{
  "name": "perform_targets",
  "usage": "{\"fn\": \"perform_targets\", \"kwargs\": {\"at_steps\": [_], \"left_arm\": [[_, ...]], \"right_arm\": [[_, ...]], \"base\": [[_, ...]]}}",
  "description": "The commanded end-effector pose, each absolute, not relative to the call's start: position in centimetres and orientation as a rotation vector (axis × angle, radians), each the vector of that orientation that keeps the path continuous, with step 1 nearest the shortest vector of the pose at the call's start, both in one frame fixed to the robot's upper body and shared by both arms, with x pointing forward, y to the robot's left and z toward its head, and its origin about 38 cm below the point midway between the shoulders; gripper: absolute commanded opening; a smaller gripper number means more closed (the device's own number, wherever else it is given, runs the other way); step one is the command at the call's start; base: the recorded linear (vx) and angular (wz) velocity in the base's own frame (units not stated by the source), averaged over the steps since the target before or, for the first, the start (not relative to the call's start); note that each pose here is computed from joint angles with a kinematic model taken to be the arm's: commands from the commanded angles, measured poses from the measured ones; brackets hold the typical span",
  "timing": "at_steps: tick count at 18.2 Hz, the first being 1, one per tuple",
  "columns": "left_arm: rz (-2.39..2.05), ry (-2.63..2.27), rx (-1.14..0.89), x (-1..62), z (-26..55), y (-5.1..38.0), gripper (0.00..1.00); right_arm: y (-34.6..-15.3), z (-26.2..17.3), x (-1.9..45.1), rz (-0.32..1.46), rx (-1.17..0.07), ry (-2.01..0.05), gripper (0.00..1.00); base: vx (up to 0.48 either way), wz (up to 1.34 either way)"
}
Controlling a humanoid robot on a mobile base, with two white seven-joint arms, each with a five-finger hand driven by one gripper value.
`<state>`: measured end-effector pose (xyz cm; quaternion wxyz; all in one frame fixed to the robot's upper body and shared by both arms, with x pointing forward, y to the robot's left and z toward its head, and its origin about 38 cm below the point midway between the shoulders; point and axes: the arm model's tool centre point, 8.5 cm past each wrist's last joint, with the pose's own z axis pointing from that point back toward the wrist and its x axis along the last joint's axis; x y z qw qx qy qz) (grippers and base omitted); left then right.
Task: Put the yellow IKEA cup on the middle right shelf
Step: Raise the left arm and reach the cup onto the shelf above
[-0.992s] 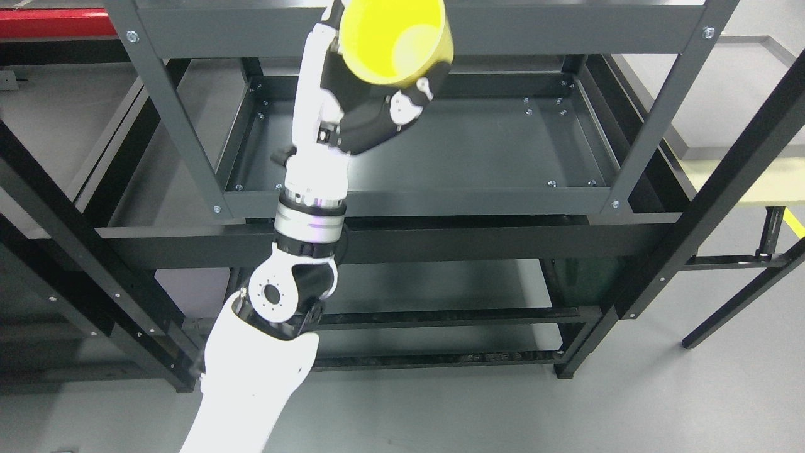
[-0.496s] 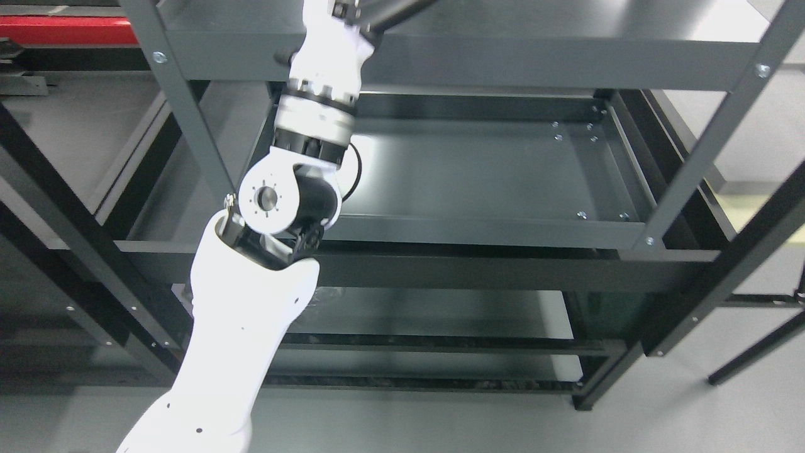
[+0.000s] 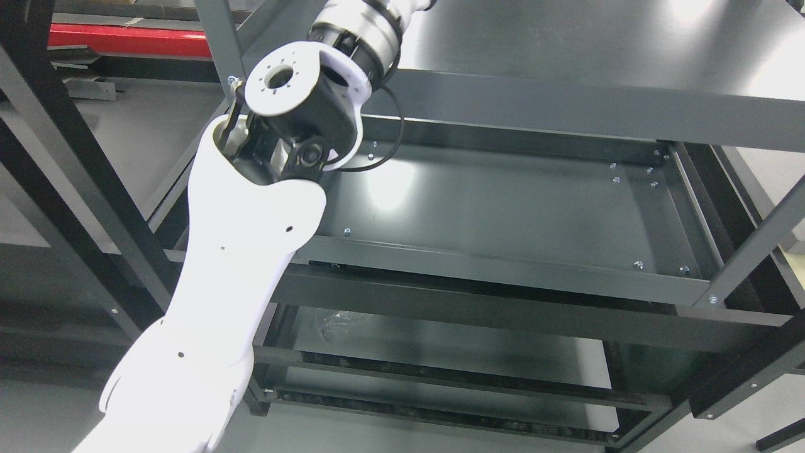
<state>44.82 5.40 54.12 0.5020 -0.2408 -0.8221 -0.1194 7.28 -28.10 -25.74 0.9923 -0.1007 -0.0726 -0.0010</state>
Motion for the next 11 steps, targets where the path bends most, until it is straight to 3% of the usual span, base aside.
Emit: {"fn": "perform_targets", "kwargs": {"at_steps": [1, 7, 11], "left_arm": [[-0.352, -1.747, -0.627, 47.0, 52.7, 2.8, 0.00], [-0.346, -1.644, -0.599, 49.0, 50.0, 2.2, 0.03], [-0.316, -1.624, -0.536, 50.6, 48.9, 2.9, 0.16]], "right_arm": [[-29.1, -25.7, 6.4, -0.008, -0.216, -0.132, 0.99], [-29.1, -25.7, 6.4, -0.008, -0.216, -0.132, 0.99], [-29.1, -25.7, 6.4, -0.008, -0.216, -0.132, 0.99]], "base": [[0.073, 0.03], [0.020, 0.00], [0.010, 0.03]]}}
